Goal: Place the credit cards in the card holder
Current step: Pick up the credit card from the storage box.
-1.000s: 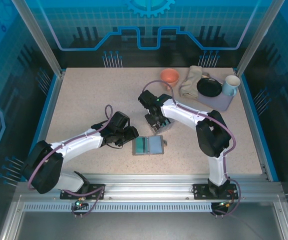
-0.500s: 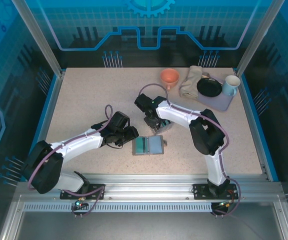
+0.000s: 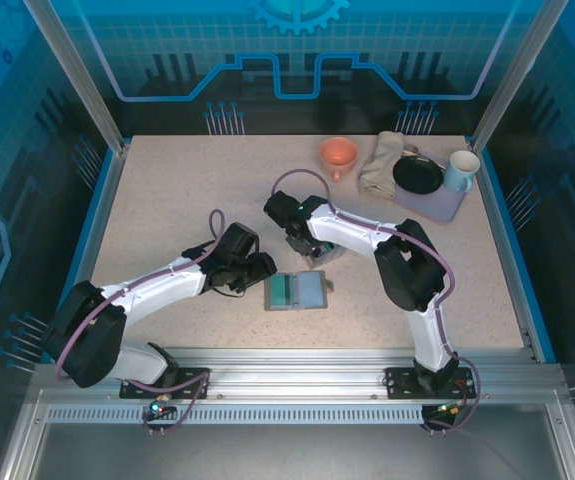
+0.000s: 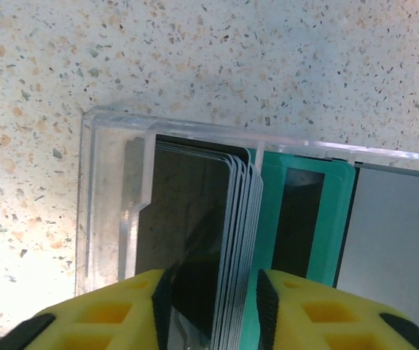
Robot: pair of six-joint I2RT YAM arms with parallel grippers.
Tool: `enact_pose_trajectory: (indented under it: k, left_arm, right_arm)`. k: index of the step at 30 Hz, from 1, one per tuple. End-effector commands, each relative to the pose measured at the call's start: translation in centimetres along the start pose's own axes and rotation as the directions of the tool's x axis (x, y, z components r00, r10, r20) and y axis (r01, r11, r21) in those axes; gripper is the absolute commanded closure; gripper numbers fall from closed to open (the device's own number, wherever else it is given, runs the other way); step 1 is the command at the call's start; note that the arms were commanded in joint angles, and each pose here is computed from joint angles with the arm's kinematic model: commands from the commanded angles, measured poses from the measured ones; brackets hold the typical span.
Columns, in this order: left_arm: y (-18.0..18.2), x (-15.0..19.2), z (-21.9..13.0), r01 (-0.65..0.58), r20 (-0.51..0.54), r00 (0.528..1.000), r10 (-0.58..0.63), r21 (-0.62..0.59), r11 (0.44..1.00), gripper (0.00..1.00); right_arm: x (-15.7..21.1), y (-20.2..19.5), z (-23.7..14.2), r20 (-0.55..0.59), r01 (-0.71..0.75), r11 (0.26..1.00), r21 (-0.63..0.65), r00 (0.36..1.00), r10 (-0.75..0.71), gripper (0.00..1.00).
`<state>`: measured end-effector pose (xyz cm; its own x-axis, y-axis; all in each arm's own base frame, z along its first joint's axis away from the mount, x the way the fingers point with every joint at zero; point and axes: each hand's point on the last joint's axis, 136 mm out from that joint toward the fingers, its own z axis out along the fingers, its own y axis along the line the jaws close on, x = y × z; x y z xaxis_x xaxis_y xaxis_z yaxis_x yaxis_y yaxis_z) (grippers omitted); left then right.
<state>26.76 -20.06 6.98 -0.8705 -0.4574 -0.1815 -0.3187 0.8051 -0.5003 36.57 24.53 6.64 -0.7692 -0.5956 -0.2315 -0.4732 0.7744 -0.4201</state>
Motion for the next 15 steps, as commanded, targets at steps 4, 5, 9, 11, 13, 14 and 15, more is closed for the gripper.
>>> enact_pose_trajectory:
  k: [4, 5, 9, 11, 13, 14, 15]
  left_arm:
    - [0.70, 0.24, -0.25, 0.000, -0.007, 1.000, 0.000, -0.010, 1.000, 0.41]
    - [0.73, 0.24, -0.24, 0.000, -0.007, 1.000, 0.000, -0.010, 1.000, 0.41]
    - [0.91, 0.36, -0.19, 0.001, -0.009, 1.000, -0.001, -0.013, 1.000, 0.41]
    - [0.87, 0.33, -0.20, 0.000, -0.008, 1.000, 0.000, -0.013, 1.000, 0.41]
    - [0.94, 0.31, -0.17, 0.001, -0.009, 1.000, -0.001, -0.015, 1.000, 0.41]
    - [0.91, 0.32, -0.16, 0.001, -0.009, 1.000, -0.001, -0.014, 1.000, 0.41]
    - [0.90, 0.34, -0.17, 0.000, -0.009, 1.000, 0.000, -0.015, 1.000, 0.41]
  right_arm:
    - [-0.52, -0.94, -1.76, 0.045, -0.006, 1.000, 0.018, 0.999, 0.005, 0.73]
    - [-0.47, -0.94, -1.70, 0.044, -0.004, 1.000, 0.020, 0.999, 0.004, 0.74]
    - [-0.34, -1.05, -1.69, 0.043, -0.005, 1.000, 0.025, 0.999, 0.004, 0.80]
    - [-0.32, -1.13, -1.72, 0.043, -0.005, 1.000, 0.026, 0.999, 0.004, 0.81]
    - [-0.32, -1.20, -1.81, 0.045, -0.006, 1.000, 0.025, 0.999, 0.005, 0.87]
    - [-0.34, -1.20, -1.78, 0.046, -0.007, 1.000, 0.024, 0.999, 0.006, 0.88]
    - [-0.39, -1.18, -1.84, 0.048, -0.007, 1.000, 0.023, 0.999, 0.006, 0.89]
